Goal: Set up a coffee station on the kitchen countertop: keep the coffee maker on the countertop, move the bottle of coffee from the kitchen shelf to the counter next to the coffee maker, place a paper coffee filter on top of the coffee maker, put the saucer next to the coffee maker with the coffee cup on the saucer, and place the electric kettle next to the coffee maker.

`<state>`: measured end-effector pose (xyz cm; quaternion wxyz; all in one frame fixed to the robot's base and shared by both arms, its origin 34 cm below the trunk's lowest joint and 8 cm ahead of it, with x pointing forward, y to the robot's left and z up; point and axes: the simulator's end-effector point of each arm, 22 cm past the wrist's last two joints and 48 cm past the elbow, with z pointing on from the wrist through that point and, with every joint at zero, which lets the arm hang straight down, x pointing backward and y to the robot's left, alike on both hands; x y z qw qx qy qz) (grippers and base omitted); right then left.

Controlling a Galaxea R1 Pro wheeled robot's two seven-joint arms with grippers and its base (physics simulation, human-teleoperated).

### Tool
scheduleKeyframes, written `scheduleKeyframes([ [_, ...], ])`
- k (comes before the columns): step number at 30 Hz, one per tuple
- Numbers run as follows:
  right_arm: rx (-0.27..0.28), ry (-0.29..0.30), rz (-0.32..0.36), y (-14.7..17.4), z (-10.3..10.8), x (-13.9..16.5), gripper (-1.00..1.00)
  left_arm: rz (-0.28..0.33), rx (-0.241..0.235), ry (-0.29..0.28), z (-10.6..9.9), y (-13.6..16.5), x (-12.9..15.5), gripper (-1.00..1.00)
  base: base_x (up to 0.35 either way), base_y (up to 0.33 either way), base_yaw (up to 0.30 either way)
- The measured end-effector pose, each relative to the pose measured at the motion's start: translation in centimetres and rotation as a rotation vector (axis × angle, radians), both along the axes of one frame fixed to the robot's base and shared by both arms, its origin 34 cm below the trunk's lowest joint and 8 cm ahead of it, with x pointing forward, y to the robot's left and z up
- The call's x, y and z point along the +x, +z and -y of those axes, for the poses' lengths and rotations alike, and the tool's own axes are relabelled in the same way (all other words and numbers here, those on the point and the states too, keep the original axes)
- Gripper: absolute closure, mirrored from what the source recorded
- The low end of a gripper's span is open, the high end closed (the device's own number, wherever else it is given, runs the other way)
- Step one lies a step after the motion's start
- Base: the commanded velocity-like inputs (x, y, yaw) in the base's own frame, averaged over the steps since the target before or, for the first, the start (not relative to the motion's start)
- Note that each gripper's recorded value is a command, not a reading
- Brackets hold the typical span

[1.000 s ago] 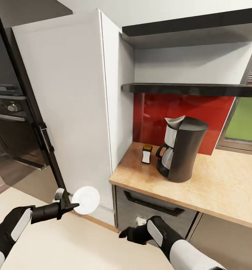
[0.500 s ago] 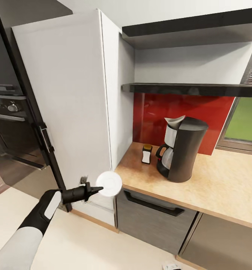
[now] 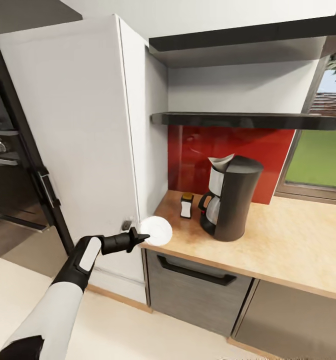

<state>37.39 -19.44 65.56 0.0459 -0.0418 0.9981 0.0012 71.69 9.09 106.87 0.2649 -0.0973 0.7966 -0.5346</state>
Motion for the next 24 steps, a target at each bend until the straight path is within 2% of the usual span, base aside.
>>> scheduleKeyframes([
  [10, 0.029, 0.000, 0.007, 0.2, -0.7, 0.3, -1.00, -0.010, -0.007, 0.003, 0.7, -0.2, -0.5, 1.00, 0.000, 0.000, -0.270],
  [15, 0.021, 0.002, 0.002, 0.1, 0.0, -0.1, -1.00, -0.016, 0.005, 0.025, 0.2, -0.5, -0.2, 1.00, 0.000, 0.000, -0.289],
  [20, 0.012, 0.000, -0.003, -0.1, 0.9, -0.4, -1.00, -0.022, 0.008, 0.030, 0.7, -0.8, -0.3, 1.00, 0.000, 0.000, -0.293],
  [24, 0.027, -0.001, -0.004, -0.1, 0.6, -0.5, -1.00, -0.013, -0.030, 0.059, 0.7, -0.8, -0.2, 1.00, 0.000, 0.000, -0.269],
])
